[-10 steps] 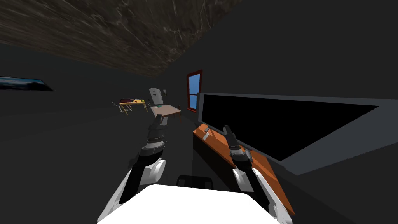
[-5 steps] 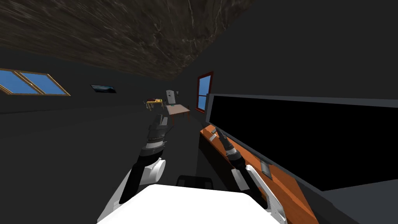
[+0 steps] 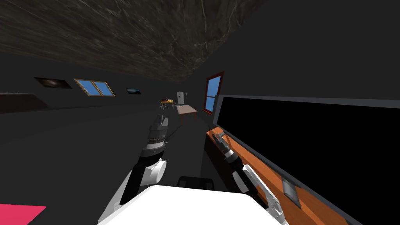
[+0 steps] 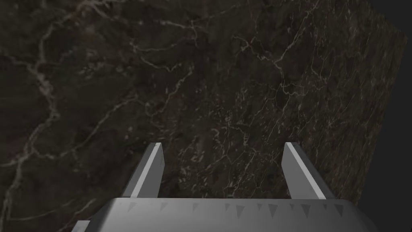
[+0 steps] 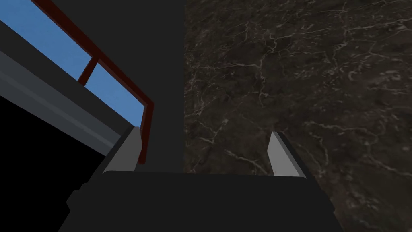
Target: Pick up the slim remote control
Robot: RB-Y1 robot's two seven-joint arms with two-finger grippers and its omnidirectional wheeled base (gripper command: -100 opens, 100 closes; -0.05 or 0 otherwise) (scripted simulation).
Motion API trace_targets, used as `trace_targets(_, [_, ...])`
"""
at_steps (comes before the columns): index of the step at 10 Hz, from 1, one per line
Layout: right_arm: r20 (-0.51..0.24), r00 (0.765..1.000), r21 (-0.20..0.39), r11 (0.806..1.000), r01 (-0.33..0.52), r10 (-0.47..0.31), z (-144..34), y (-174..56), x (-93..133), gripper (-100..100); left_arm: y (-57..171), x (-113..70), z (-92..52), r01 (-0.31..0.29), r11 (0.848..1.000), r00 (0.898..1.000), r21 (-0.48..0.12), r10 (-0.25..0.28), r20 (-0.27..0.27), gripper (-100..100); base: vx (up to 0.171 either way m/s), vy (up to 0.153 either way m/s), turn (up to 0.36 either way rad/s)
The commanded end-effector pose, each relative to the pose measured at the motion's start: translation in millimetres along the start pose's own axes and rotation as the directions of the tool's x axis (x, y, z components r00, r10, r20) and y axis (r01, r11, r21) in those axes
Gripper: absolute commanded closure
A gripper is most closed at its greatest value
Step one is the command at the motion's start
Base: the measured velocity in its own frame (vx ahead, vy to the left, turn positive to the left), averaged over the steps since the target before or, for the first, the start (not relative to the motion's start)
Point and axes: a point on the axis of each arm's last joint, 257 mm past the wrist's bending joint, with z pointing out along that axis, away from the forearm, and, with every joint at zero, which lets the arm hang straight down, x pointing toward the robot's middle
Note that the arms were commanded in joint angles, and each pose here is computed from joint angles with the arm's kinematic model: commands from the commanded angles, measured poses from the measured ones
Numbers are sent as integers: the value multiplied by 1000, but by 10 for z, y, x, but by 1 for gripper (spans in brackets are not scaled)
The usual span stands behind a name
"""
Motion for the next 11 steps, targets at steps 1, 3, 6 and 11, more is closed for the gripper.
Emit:
trace_targets(1, [-40,999,10,999,35,-35,-13,-102,161,-100,0,0,0,0,1000,1000,0,0,0,0,1,2,214])
trace_targets(3, [-173,974,3,988,151,-148,-134,-262,580,-100,0,0,0,0,1000,1000,0,0,0,0,9,7,382])
trace_targets(6, [-272,936,1,973,232,-223,-299,-466,892,-100,0,-1,-1,0,1000,1000,0,0,0,0,12,3,225])
trace_targets(11, [-495,783,-70,916,396,-376,-871,-919,1543,-100,0,0,0,0,1000,1000,0,0,0,0,29,-10,320])
